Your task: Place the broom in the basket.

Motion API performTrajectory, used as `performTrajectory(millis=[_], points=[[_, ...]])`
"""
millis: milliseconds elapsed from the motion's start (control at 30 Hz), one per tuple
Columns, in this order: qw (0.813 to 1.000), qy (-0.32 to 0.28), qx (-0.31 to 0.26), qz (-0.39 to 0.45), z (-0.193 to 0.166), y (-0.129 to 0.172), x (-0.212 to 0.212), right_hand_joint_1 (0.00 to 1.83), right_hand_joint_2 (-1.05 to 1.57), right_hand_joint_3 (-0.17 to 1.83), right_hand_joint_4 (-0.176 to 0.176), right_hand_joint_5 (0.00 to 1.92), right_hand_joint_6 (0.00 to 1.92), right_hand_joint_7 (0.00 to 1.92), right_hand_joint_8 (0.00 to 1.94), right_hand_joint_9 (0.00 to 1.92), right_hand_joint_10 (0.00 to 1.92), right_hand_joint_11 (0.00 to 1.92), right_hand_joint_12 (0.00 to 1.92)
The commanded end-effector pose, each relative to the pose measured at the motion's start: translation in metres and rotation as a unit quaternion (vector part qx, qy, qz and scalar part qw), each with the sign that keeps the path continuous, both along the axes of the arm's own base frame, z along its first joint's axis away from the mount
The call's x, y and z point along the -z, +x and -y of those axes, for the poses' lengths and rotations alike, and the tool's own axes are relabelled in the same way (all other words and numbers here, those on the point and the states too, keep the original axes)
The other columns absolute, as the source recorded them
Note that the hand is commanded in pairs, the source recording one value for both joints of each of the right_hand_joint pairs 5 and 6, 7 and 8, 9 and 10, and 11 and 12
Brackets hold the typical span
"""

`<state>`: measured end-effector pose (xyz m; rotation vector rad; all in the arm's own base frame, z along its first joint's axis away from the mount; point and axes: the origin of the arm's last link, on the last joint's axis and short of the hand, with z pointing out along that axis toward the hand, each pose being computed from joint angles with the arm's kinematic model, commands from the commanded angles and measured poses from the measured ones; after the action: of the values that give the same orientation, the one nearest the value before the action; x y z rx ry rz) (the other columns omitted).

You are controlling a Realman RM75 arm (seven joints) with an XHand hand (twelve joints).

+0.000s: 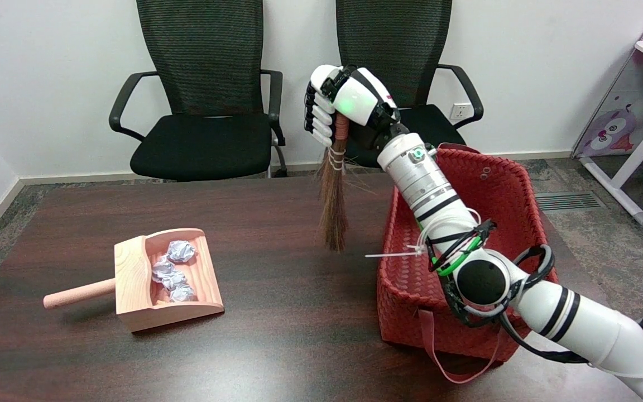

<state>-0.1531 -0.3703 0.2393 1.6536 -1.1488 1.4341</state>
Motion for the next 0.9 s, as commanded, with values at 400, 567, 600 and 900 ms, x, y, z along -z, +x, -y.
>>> performTrajectory(millis=[400,567,600,900], points=[[1.000,0.010,0.014,-0.014,-0.001,-0.006,0.004,0.76,1.34,1.83,0.007,1.92,1.92,1.92,1.92,1.92,1.92,1.92,1.92],[1.000,0.012,0.014,-0.014,-0.001,-0.005,0.005,0.76,1.34,1.83,0.007,1.92,1.92,1.92,1.92,1.92,1.92,1.92,1.92],[1.000,0.013,0.015,-0.015,-0.001,-0.005,0.005,0.76,1.34,1.83,0.007,1.92,1.92,1.92,1.92,1.92,1.92,1.92,1.92],[1.000,0.016,-0.005,-0.013,-0.004,0.011,0.005,0.76,1.34,1.83,0.007,1.92,1.92,1.92,1.92,1.92,1.92,1.92,1.92]])
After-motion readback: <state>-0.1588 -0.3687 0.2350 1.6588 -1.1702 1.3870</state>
